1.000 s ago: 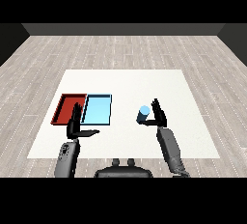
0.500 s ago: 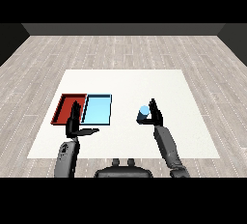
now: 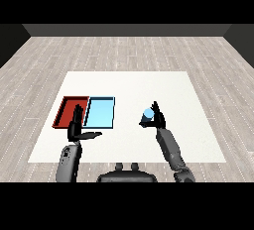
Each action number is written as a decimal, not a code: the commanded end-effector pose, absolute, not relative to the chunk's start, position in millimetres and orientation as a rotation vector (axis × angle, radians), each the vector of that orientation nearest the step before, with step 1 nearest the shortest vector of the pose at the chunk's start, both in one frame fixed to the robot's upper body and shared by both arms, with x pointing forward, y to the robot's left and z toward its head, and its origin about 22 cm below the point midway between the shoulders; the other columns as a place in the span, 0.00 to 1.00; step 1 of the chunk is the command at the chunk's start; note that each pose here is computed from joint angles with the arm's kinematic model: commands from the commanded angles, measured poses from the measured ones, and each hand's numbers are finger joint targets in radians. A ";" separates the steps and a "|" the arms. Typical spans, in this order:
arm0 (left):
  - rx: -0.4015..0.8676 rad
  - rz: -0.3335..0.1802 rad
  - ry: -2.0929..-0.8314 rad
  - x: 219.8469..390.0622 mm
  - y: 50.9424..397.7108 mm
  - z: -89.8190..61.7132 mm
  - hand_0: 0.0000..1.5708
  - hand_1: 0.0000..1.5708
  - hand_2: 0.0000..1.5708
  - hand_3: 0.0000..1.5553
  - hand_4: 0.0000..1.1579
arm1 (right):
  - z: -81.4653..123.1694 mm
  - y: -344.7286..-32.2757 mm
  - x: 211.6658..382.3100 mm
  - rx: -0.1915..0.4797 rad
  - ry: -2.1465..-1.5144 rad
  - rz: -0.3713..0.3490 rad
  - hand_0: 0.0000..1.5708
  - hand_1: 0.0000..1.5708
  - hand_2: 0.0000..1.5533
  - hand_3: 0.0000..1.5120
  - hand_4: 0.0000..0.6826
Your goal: Pick the blue can and put it in the blue box
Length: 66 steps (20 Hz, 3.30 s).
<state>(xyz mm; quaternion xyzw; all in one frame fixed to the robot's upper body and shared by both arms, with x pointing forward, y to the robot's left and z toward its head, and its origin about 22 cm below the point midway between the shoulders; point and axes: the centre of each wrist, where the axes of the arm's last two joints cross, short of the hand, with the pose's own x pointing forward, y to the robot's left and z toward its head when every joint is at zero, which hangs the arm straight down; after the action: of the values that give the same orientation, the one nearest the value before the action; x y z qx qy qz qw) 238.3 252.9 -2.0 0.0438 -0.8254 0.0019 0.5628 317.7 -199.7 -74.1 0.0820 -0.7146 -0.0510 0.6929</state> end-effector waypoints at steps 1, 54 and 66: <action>0.047 0.036 -1.931 224.1 265.5 -16.3 0.00 0.00 0.00 0.00 0.00 | -77.3 -194.5 320.9 0.207 -1.591 -0.104 0.00 0.00 0.00 0.00 0.00; -0.074 -0.069 -1.921 251.0 195.4 -3.3 0.00 0.00 0.00 0.00 0.00 | -1.3 -167.6 309.1 0.031 -1.852 0.052 0.92 0.92 0.95 0.90 0.79; -0.216 -0.077 -1.882 274.3 159.8 11.7 0.00 0.00 0.00 0.00 0.00 | 39.4 -161.6 326.0 0.070 -1.879 0.095 0.92 0.92 0.95 0.91 0.81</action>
<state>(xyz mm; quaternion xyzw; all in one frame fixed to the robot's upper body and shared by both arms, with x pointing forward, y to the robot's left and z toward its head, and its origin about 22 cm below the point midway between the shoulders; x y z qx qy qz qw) 262.9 159.9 10.9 -0.0793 -0.8092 -0.0328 0.5813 328.6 -157.7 28.0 0.0342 -0.8044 0.0334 0.5922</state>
